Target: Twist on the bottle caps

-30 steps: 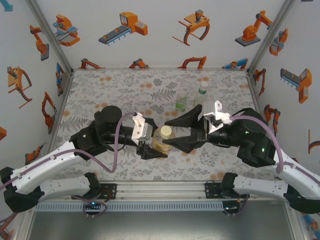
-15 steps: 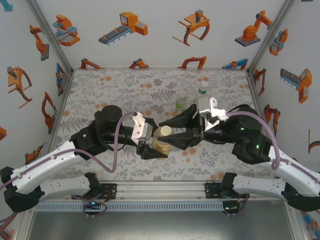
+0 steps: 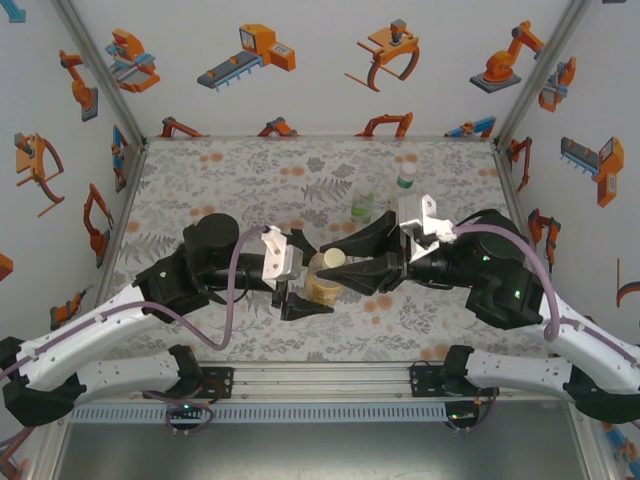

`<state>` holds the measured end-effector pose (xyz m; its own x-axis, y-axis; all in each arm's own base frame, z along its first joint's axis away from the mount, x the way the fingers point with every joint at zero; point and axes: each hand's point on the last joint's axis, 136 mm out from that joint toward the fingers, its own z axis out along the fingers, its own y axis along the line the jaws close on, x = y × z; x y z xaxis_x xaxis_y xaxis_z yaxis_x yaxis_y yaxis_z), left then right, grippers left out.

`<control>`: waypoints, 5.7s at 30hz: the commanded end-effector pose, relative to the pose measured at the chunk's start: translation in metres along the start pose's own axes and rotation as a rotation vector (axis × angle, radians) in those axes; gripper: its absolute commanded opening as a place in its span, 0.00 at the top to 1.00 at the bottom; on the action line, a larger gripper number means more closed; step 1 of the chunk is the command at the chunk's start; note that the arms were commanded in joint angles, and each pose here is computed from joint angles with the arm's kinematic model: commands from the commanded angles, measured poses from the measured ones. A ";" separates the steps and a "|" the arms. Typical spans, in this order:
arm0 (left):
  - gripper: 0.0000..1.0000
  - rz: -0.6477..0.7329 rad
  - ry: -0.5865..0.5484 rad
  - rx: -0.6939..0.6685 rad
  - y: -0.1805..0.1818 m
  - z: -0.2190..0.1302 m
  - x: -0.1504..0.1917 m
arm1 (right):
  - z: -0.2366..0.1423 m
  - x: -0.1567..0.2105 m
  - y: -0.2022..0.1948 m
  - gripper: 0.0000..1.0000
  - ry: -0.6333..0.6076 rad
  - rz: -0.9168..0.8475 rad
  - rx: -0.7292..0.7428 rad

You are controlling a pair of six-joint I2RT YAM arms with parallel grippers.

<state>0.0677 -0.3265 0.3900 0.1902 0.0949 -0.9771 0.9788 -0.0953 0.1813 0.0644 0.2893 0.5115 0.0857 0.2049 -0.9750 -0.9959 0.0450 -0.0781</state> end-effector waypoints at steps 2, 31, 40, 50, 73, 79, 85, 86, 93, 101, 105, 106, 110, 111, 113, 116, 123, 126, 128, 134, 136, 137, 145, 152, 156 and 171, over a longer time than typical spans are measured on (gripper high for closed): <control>0.23 0.057 0.020 -0.216 0.023 -0.027 0.000 | -0.010 0.006 -0.020 0.88 0.020 -0.056 0.135; 0.16 -0.094 0.227 -0.513 0.047 -0.064 0.084 | 0.005 0.180 -0.291 0.97 0.089 -0.086 0.678; 0.16 -0.111 0.239 -0.521 0.051 -0.060 0.092 | 0.012 0.214 -0.350 0.97 0.057 -0.063 0.713; 0.16 -0.126 0.251 -0.525 0.054 -0.061 0.098 | 0.009 0.257 -0.370 0.91 0.107 -0.028 0.725; 0.16 -0.159 0.230 -0.538 0.059 -0.067 0.096 | 0.002 0.269 -0.367 0.41 0.121 -0.023 0.740; 0.16 -0.149 0.260 -0.560 0.061 -0.071 0.106 | 0.001 0.237 -0.364 0.35 0.082 -0.053 0.739; 0.09 -0.154 0.330 -0.697 0.081 -0.084 0.133 | -0.007 0.204 -0.351 0.25 0.090 -0.095 0.751; 0.02 -0.158 0.341 -0.735 0.087 -0.088 0.138 | -0.011 0.200 -0.348 0.23 0.094 -0.101 0.760; 0.03 -0.172 0.417 -0.976 0.120 -0.119 0.166 | -0.057 0.179 -0.322 0.01 0.161 -0.112 0.845; 0.03 -0.300 0.477 -1.297 0.160 -0.181 0.207 | -0.154 0.201 -0.292 0.01 0.383 -0.076 1.040; 0.03 -0.325 0.527 -1.422 0.175 -0.210 0.229 | -0.210 0.223 -0.278 0.01 0.481 -0.018 1.159; 0.03 -0.325 0.538 -1.441 0.178 -0.216 0.235 | -0.225 0.230 -0.275 0.01 0.504 -0.004 1.197; 0.03 -0.340 0.564 -1.517 0.189 -0.240 0.256 | -0.274 0.258 -0.265 0.01 0.568 0.052 1.309; 0.03 -0.346 0.567 -1.533 0.191 -0.245 0.261 | -0.283 0.266 -0.264 0.01 0.580 0.070 1.331; 0.03 -0.354 0.560 -1.568 0.194 -0.257 0.274 | -0.303 0.283 -0.262 0.01 0.601 0.106 1.378; 0.03 -0.361 0.523 -1.590 0.201 -0.269 0.291 | -0.327 0.307 -0.259 0.01 0.613 0.133 1.451; 0.03 -0.391 0.437 -1.591 0.217 -0.285 0.319 | -0.361 0.333 -0.264 0.01 0.522 0.174 1.543; 0.03 -0.407 0.410 -1.576 0.223 -0.288 0.331 | -0.369 0.340 -0.269 0.01 0.507 0.171 1.551; 0.03 -0.420 0.393 -1.571 0.226 -0.291 0.341 | -0.372 0.345 -0.274 0.01 0.494 0.173 1.549; 0.03 -0.460 0.377 -1.568 0.233 -0.296 0.362 | -0.373 0.345 -0.289 0.01 0.449 0.177 1.531; 0.03 -0.465 0.374 -1.560 0.234 -0.295 0.366 | -0.374 0.349 -0.295 0.01 0.436 0.201 1.524; 0.03 -0.473 0.371 -1.566 0.235 -0.297 0.368 | -0.373 0.353 -0.297 0.01 0.429 0.203 1.513; 0.03 -0.480 0.330 -1.521 0.233 -0.293 0.381 | -0.373 0.375 -0.303 0.02 0.431 0.215 1.486; 0.03 -0.562 0.349 -1.588 0.238 -0.310 0.388 | -0.387 0.376 -0.307 0.01 0.440 0.245 1.572; 0.03 -0.555 0.350 -1.600 0.237 -0.311 0.388 | -0.388 0.375 -0.307 0.01 0.436 0.242 1.576; 0.03 -0.555 0.346 -1.599 0.238 -0.311 0.387 | -0.385 0.375 -0.308 0.01 0.438 0.243 1.556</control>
<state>0.3919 -0.0048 0.0815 -0.3910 0.0072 -0.9204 -0.0014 1.0000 0.0084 0.3850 -0.0216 0.0765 -0.3857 0.0770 -0.9194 0.0229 0.9970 0.0739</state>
